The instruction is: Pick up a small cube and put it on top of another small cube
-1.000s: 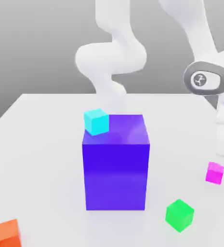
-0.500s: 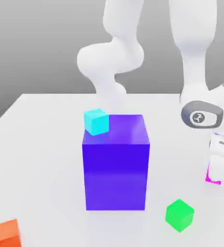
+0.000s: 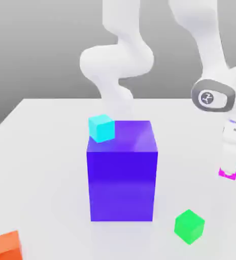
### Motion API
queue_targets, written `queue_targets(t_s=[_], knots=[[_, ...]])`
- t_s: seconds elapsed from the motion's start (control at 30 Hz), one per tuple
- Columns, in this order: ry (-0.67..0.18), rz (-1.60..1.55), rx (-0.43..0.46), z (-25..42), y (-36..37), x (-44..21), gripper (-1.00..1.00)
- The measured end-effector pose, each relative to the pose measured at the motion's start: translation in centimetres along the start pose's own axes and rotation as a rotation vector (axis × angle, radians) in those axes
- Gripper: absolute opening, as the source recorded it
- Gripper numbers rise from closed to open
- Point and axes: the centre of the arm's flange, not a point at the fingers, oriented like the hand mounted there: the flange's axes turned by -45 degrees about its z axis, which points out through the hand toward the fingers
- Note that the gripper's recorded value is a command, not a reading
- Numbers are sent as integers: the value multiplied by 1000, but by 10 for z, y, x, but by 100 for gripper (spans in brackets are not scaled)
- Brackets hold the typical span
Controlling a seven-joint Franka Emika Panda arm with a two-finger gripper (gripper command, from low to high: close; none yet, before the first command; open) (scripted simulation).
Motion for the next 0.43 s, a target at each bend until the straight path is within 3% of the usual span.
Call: queue_targets(t_s=[0.17, 0.3, 0.33, 0.43], knots=[[0, 455, 6, -17, 105, -1, -100], [1, 710, 13, 18, 158, -4, -100], [1, 723, 14, 25, 161, -5, 100], [1, 723, 14, 25, 161, -5, 100]])
